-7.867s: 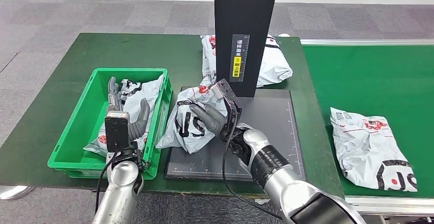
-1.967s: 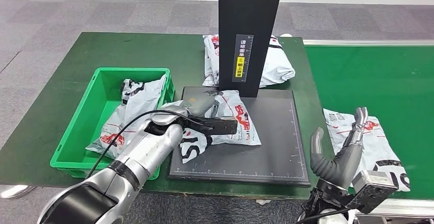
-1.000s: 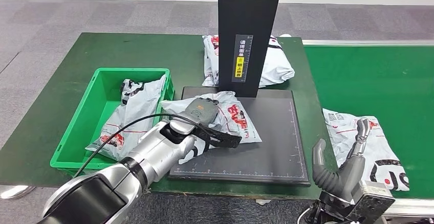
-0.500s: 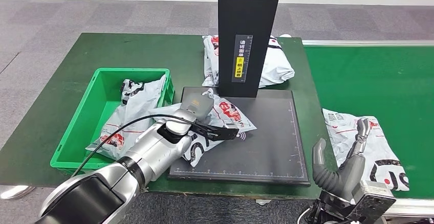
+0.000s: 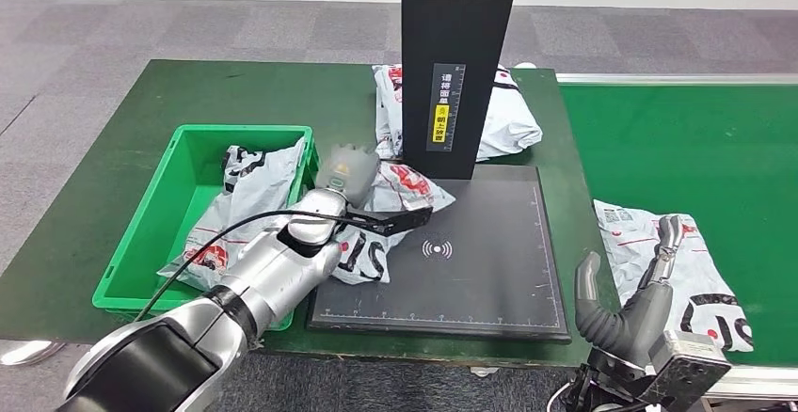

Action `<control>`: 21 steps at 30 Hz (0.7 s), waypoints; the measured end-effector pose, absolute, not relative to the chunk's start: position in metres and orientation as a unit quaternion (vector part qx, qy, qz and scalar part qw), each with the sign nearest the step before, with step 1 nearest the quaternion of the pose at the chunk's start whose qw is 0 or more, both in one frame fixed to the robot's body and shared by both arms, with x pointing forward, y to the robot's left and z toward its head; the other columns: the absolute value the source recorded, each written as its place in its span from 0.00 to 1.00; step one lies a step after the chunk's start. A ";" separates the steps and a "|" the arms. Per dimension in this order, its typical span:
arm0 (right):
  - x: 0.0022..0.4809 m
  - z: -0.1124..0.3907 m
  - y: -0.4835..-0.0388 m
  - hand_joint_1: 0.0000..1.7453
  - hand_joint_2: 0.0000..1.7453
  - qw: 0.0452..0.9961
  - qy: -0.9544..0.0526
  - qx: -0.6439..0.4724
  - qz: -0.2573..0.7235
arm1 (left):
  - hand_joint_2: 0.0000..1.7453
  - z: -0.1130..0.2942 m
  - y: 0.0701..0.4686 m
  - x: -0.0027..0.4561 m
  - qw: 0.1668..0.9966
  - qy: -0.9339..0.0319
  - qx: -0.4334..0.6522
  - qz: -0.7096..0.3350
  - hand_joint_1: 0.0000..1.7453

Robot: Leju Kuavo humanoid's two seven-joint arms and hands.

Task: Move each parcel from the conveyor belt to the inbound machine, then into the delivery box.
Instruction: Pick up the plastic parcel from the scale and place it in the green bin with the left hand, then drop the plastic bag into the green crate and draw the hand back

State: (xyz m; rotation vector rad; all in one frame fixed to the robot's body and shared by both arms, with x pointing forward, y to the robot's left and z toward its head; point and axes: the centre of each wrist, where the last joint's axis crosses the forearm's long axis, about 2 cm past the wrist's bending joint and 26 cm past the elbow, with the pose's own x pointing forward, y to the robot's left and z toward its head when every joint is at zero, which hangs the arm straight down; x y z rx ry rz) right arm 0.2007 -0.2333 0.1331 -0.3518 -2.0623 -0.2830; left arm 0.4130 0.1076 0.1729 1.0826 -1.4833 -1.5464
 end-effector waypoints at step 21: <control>0.200 0.132 -0.237 0.00 1.00 0.499 -0.845 -0.144 -0.126 | 1.00 0.220 0.225 0.415 0.398 -0.723 0.511 -0.240 1.00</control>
